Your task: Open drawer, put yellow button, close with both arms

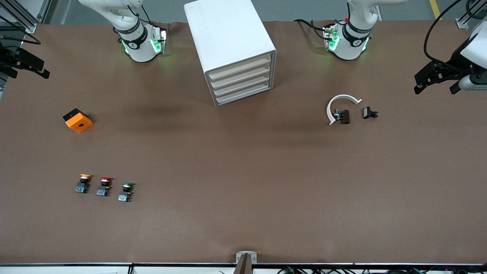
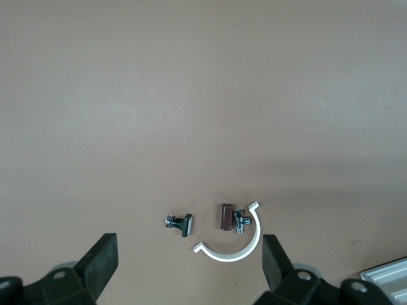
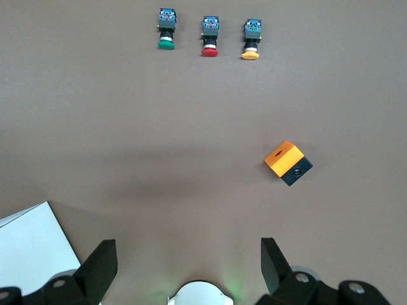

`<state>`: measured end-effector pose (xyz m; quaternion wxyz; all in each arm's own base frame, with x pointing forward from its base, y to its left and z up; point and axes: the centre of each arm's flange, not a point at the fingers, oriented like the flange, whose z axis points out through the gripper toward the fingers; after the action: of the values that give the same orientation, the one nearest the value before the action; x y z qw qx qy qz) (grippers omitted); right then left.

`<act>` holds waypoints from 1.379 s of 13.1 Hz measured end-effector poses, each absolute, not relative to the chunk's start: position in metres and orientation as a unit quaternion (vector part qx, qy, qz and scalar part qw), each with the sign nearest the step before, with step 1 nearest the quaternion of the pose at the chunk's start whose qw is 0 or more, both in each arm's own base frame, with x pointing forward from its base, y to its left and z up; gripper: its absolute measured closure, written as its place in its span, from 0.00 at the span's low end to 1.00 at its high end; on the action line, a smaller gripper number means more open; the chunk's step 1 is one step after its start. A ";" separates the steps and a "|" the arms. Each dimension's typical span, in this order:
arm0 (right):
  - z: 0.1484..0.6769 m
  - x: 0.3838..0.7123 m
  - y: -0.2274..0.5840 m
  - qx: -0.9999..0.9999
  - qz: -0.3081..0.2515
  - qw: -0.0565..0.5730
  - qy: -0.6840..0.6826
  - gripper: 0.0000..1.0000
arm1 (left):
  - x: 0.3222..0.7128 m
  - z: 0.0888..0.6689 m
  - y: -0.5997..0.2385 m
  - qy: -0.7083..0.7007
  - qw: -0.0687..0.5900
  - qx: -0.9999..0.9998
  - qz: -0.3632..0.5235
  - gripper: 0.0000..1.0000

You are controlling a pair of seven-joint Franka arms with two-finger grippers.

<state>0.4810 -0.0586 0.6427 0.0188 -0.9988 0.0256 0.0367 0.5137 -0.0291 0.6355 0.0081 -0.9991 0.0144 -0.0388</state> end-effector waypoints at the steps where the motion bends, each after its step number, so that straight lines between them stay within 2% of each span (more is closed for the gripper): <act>1: 0.643 0.481 -0.059 -0.999 0.037 0.019 0.026 0.00 | 0.514 0.635 -0.029 0.014 0.008 -0.999 -0.039 0.00; 10: 0.643 0.481 -0.059 -0.999 0.037 0.019 0.025 0.00 | 0.518 0.622 -0.022 0.004 0.009 -1.000 -0.011 0.00; 16: 0.643 0.481 -0.058 -0.999 0.036 0.019 0.025 0.00 | 0.547 0.544 -0.024 0.000 0.009 -0.996 0.085 0.00; 18: 0.643 0.481 -0.058 -0.999 0.036 0.019 0.025 0.00 | 0.560 0.514 -0.038 -0.026 -0.019 -0.993 0.113 0.00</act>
<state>0.4810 -0.0584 0.6433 0.0186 -0.9989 0.0254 0.0359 0.5603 -0.0384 0.5139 -0.0190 -0.9931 -0.0264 0.1127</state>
